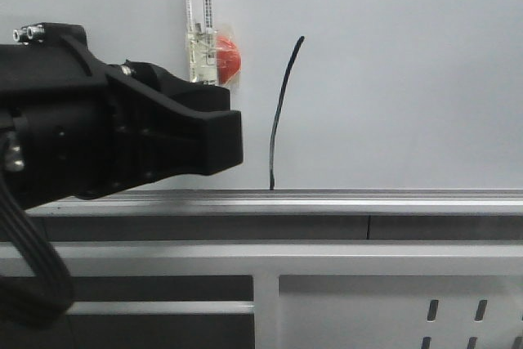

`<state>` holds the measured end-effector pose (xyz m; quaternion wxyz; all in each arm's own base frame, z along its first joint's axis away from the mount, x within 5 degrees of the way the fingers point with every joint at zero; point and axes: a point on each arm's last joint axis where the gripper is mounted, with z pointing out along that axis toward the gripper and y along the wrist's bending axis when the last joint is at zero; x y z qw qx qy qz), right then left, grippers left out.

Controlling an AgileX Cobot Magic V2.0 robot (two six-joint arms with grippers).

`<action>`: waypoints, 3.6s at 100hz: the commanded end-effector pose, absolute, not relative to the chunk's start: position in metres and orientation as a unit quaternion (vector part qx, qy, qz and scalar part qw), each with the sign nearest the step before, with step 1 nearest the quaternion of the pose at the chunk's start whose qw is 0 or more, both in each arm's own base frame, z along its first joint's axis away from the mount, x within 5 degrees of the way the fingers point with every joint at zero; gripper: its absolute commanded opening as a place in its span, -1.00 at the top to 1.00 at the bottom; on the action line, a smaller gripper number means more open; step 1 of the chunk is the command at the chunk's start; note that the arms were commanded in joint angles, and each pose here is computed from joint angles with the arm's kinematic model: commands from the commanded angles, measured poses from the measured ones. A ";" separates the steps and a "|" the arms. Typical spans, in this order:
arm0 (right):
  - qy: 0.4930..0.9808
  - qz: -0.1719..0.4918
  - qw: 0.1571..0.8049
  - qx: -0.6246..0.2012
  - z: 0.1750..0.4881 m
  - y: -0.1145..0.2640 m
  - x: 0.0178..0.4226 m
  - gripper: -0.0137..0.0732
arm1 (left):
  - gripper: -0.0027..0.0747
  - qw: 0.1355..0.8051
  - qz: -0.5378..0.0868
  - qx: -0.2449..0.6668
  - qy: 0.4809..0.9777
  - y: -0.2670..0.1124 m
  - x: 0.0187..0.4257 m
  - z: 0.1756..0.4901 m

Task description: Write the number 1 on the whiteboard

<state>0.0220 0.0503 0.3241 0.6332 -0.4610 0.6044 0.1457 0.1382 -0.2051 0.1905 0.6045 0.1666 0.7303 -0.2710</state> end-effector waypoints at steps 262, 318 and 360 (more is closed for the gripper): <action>0.608 0.167 0.648 -0.428 0.325 0.052 0.027 0.85 | 0.98 0.560 -0.233 0.179 0.774 -0.219 0.149 0.228; 0.608 0.181 0.648 -0.422 0.326 0.053 0.026 0.85 | 0.98 0.500 -0.239 0.165 0.816 -0.216 0.175 0.234; 0.608 0.181 0.649 -0.421 0.326 0.053 0.026 0.85 | 0.98 0.546 -0.230 0.190 0.783 -0.206 0.171 0.259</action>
